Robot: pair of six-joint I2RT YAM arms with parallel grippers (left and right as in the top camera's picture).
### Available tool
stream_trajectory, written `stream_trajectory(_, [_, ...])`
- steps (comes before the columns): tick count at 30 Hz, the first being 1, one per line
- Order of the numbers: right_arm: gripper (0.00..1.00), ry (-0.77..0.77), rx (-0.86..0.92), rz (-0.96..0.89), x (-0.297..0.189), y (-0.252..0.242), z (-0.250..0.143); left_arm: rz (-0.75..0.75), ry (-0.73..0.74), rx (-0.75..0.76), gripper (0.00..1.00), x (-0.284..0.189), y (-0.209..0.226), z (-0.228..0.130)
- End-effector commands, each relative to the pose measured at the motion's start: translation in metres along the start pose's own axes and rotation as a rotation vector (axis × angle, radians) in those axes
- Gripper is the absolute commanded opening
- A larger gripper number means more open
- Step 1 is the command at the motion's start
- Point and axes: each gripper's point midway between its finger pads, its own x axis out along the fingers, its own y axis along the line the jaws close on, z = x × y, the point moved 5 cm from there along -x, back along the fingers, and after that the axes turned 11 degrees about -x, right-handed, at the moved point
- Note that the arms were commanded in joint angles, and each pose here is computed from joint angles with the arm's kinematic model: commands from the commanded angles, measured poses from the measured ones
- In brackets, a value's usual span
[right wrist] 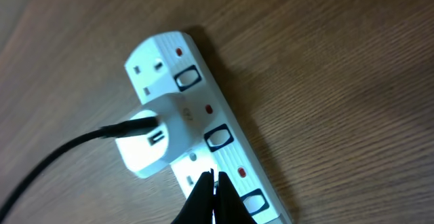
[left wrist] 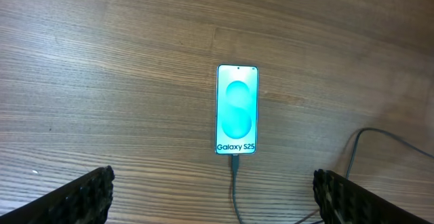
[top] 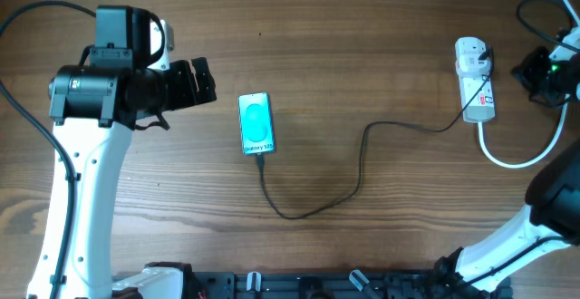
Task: Plug charger to phone and switch on socket
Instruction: 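Move the right gripper over the white power strip's switch, then press down the power strip switch with the right gripper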
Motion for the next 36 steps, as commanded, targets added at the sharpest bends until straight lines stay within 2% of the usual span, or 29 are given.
stream_trajectory(1, [0.04, 0.014, 0.004, 0.016, 0.013, -0.004, 0.0, 0.004, -0.026, 0.007, 1.0, -0.006, 0.001, 0.004])
stream_trajectory(16, [0.04, 0.074, -0.066, 0.028, 0.061, -0.005, -0.013, 0.004, -0.026, 0.007, 1.0, -0.006, 0.001, 0.004])
stream_trajectory(36, [0.04, 0.049, -0.126, 0.034, 0.068, 0.0, -0.011, 0.004, -0.026, 0.007, 1.0, -0.006, 0.001, 0.004])
